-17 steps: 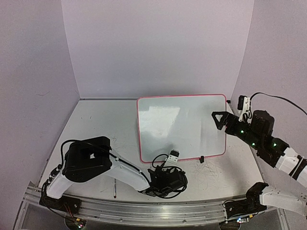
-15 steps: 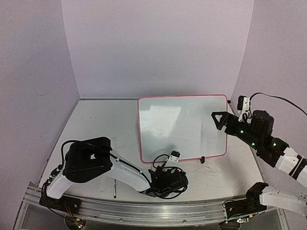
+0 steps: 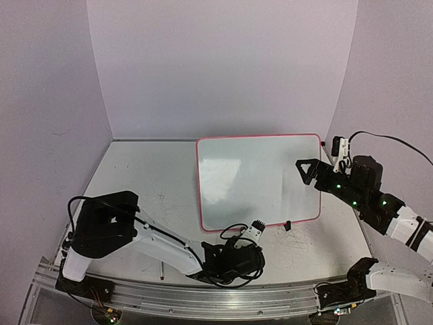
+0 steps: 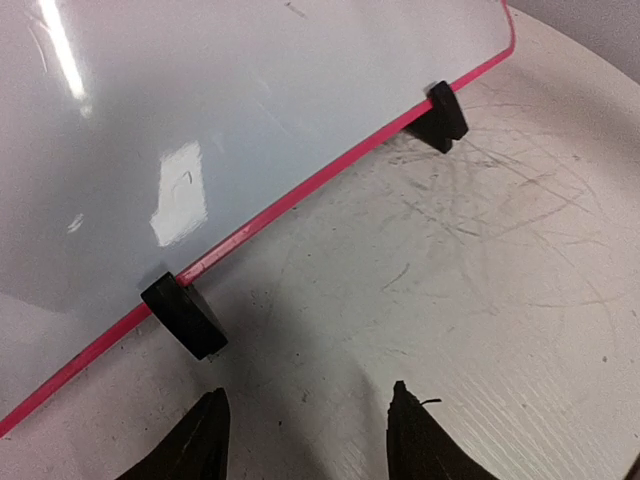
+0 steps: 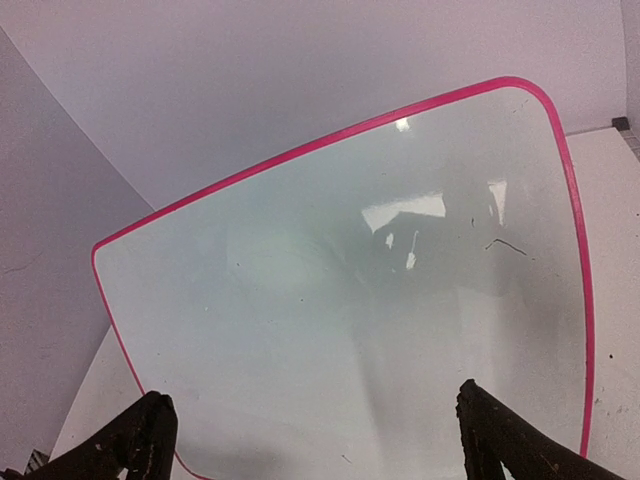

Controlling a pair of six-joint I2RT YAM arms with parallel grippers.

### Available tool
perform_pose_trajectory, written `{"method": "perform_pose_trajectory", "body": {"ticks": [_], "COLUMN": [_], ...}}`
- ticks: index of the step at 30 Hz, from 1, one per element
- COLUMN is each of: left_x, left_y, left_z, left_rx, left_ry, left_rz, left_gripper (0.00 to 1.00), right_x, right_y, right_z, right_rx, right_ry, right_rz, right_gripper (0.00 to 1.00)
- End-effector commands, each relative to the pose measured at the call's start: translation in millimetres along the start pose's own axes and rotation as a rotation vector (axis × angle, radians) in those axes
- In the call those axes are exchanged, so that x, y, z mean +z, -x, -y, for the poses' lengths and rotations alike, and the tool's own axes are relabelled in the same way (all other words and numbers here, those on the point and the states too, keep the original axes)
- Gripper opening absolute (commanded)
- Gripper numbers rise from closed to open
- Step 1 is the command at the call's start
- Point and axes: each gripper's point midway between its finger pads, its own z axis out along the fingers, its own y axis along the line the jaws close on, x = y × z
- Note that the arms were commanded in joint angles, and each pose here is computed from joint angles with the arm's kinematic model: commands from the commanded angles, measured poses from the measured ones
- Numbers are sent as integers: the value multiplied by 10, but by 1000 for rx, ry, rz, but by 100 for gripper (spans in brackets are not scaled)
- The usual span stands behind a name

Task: Write a sentence on the whiteboard
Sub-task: Move the whiteboard to the center of the board, then pick up the whiteboard marker from the corner of the board.

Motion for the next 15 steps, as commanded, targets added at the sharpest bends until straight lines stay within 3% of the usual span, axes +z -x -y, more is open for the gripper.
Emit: {"method": "perform_pose_trajectory", "body": {"ticks": [1,6,9,15], "left_x": [-497,-914,-1112,-1404], "left_y": [624,700,583,143], "left_z": [39,-281,-646,-1529], "left_rx": [-50,-88,-119,-315], "left_ry": [-127,-155,-102,33], "left_rz": [80,82,55,-63], "left_gripper": [63,78,81,83], "right_x": [-1,-115,-198,-224], "right_y": [141,255,313,287], "right_z": [-131,52,90,-314], "right_rx": [-36,-61,-82,-152], "right_ry": [49,-46,-56,162], "right_rz": [43,126,182,156], "right_gripper": [98,98,98,98]}}
